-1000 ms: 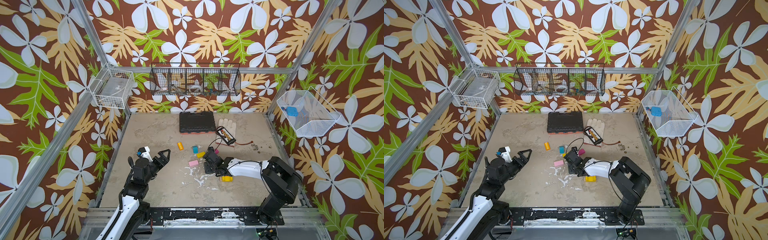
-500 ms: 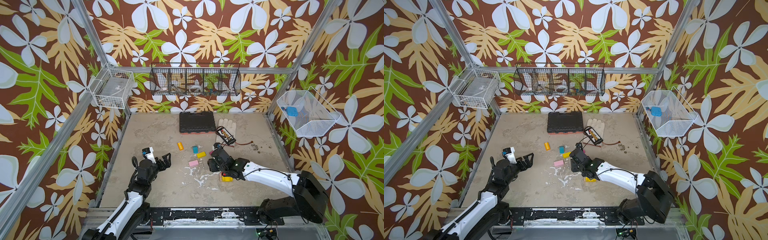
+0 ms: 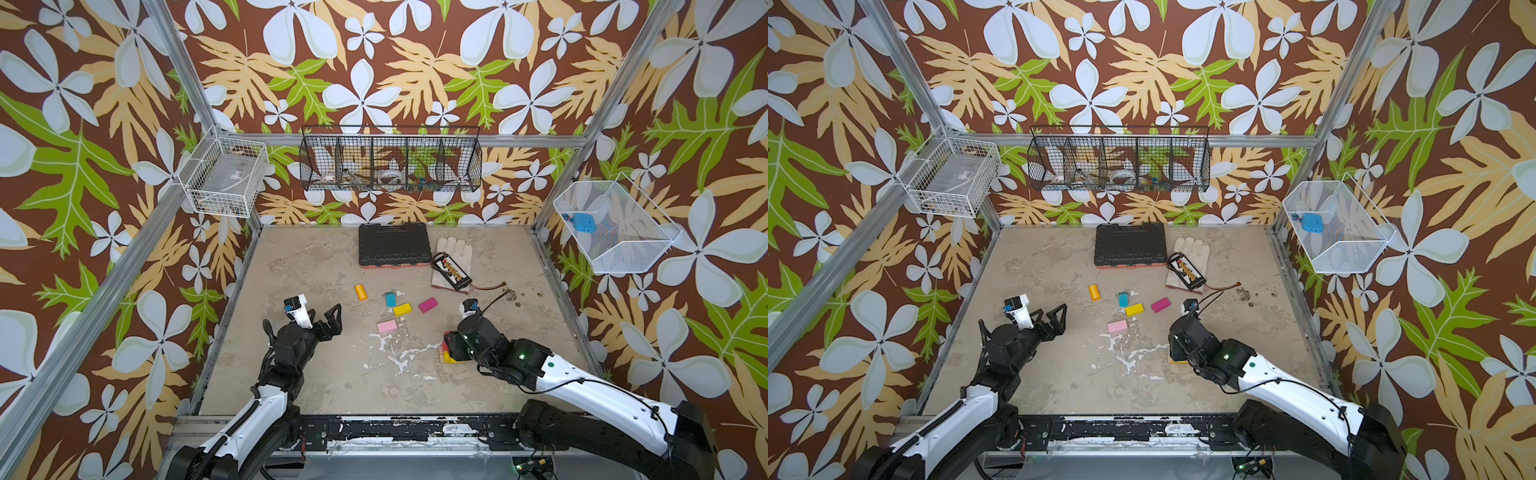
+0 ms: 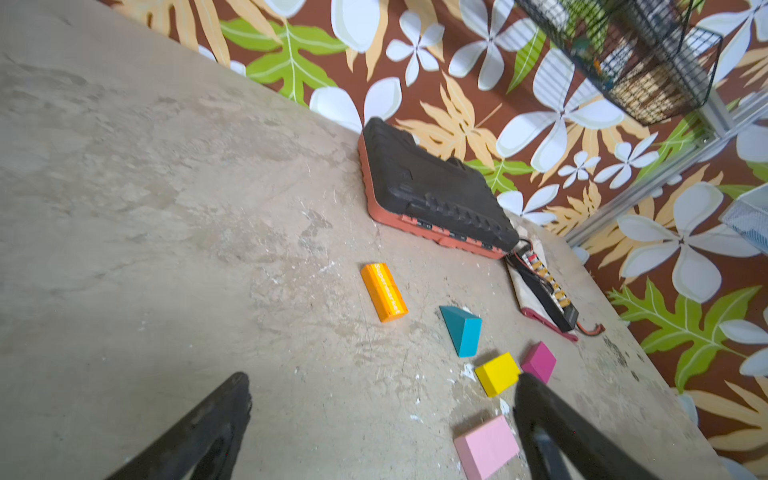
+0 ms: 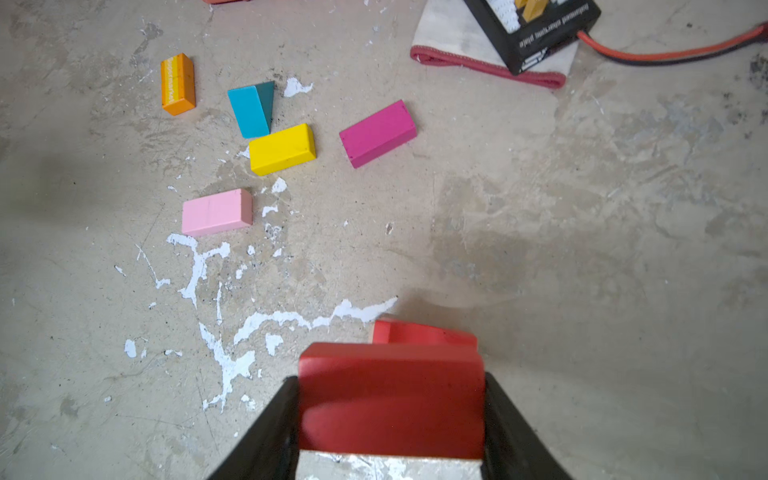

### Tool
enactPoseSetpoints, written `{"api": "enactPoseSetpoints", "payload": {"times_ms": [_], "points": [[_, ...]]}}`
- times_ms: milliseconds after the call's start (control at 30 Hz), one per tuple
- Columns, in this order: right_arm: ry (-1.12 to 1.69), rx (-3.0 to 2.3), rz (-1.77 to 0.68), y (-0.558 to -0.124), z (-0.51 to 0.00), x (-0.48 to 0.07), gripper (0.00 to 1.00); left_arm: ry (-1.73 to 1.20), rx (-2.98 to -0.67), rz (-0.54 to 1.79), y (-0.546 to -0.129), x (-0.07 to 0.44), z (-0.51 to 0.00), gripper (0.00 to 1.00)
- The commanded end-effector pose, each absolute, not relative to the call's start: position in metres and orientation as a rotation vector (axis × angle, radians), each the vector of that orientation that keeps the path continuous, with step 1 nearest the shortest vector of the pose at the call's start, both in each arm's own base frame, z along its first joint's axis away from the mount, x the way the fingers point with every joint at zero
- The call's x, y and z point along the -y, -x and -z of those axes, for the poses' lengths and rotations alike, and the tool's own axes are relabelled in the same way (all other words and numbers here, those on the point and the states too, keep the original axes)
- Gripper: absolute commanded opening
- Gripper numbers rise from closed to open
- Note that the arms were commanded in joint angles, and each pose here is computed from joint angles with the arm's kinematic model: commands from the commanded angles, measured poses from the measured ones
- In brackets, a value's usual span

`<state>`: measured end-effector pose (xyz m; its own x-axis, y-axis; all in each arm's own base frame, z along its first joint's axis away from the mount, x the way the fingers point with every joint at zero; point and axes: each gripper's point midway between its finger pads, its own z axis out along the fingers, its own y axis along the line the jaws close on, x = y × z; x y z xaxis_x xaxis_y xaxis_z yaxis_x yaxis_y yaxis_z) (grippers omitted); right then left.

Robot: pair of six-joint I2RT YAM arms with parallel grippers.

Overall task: Build the wood block tower
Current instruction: 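Lift the red block and carry it toward the robot over the stack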

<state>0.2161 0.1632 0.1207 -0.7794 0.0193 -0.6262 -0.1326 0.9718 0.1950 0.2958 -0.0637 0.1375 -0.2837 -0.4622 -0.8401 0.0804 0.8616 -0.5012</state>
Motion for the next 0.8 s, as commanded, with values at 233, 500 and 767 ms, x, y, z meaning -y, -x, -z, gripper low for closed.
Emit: {"api": "enactPoseSetpoints", "payload": {"times_ms": [233, 500, 767], "points": [[0.012, -2.571, -0.333, -0.190, -0.089, -0.153, 0.38, 0.281, -1.721, 0.515, -0.294, 0.058, -0.148, 1.00], [0.012, -2.564, -0.308, -0.194, -0.090, -0.153, 0.38, 0.284, -1.746, 0.518, -0.296, 0.060, -0.144, 1.00], [0.000, -2.549, -0.213, -0.209, -0.092, -0.154, 0.39, 0.285, -1.751, 0.519, -0.296, 0.060, -0.143, 1.00]]}}
